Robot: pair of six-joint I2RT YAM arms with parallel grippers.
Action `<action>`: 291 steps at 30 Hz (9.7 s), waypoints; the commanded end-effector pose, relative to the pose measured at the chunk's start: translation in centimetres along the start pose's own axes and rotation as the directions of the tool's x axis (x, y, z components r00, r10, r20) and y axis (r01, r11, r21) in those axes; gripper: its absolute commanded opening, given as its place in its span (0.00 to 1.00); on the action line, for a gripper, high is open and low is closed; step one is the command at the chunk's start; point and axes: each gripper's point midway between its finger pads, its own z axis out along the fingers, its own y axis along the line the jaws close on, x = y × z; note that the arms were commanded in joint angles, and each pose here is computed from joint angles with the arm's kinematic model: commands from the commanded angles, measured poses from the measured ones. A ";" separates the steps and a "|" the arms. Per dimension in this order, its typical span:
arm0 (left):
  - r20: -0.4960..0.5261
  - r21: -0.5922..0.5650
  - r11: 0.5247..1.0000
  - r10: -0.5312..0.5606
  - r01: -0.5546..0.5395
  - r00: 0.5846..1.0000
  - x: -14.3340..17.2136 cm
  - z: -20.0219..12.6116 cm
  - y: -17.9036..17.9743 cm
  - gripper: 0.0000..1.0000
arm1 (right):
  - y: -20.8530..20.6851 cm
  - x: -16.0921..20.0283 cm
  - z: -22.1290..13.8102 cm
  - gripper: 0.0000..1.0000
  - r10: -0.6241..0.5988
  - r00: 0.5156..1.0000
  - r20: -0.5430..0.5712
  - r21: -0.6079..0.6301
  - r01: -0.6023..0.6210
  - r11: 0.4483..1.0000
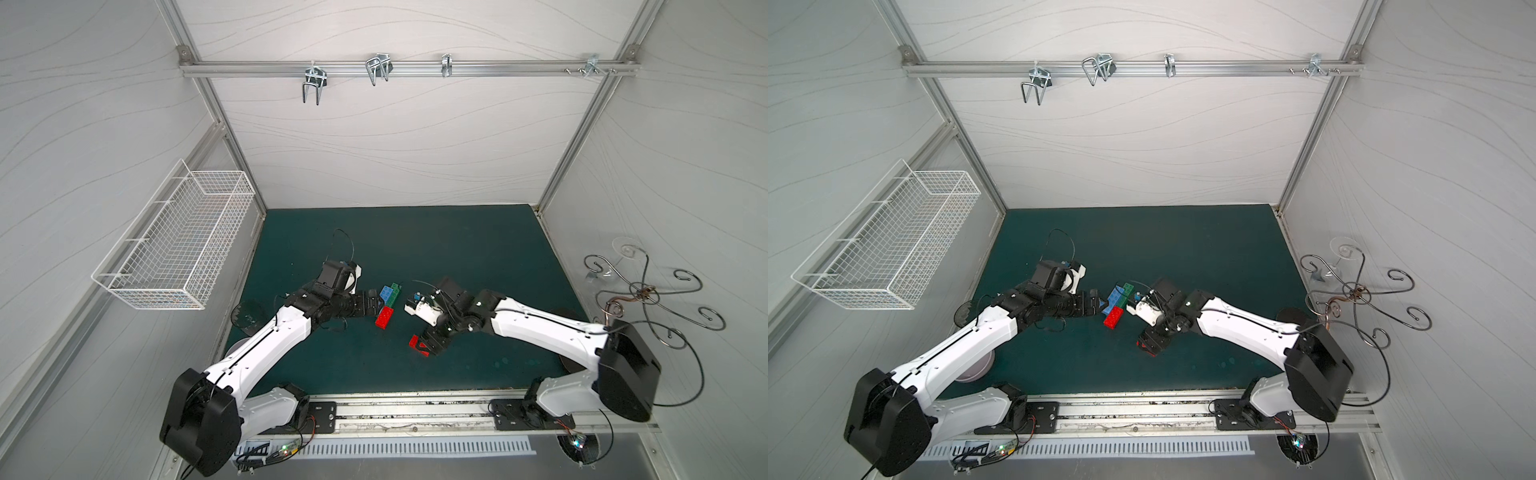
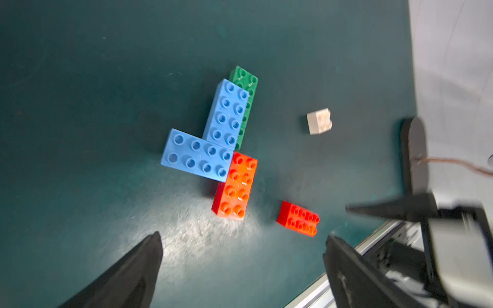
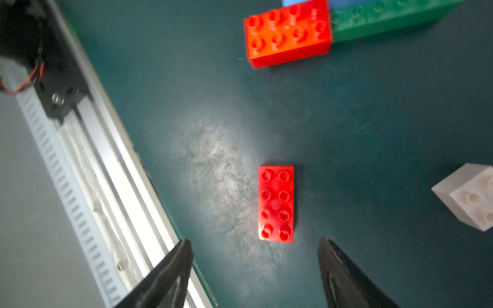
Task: Assemble a small pinwheel with lego
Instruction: Pick up the lego brick from the center of the board, then adjust the lego brick at the center of the board, then assemble the lego brick with the lego brick, then pick up the lego brick from the center of the board.
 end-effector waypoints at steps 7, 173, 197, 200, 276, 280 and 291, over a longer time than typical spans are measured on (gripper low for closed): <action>0.028 0.094 0.995 -0.038 0.036 0.999 -0.7 0.0 -1.4 1.00 | -0.2 2.1 1.1 0.75 0.006 0.999 -0.047 -0.079 -0.009 0.997; -0.241 -0.032 0.980 -0.200 0.199 0.950 1.3 10.8 4.9 0.96 | -6.9 -7.0 9.4 0.12 0.388 0.906 -0.169 0.174 -0.360 0.916; -0.222 -0.174 0.963 -0.243 0.206 0.944 2.4 10.3 7.6 0.83 | -6.5 -6.6 9.6 0.13 0.393 0.900 -0.190 0.174 -0.363 0.915; -0.241 -0.179 0.961 -0.249 0.209 0.938 2.7 10.7 7.7 0.82 | -6.4 -6.8 9.8 0.13 0.390 0.900 -0.196 0.171 -0.360 0.917; -0.041 0.371 0.925 -0.066 0.077 0.997 -3.6 1.2 -3.8 1.00 | -15.8 -2.2 -0.3 0.67 0.633 0.773 0.043 0.275 -0.618 0.736; -0.038 0.357 0.931 -0.073 0.081 0.997 -2.5 1.4 -2.9 1.00 | -16.8 -1.3 1.0 0.67 0.643 0.766 0.005 0.291 -0.616 0.732; -0.056 0.334 0.936 -0.100 0.113 0.993 -1.1 1.6 -1.9 1.00 | -16.6 0.4 4.4 0.62 0.640 0.764 -0.083 0.315 -0.589 0.744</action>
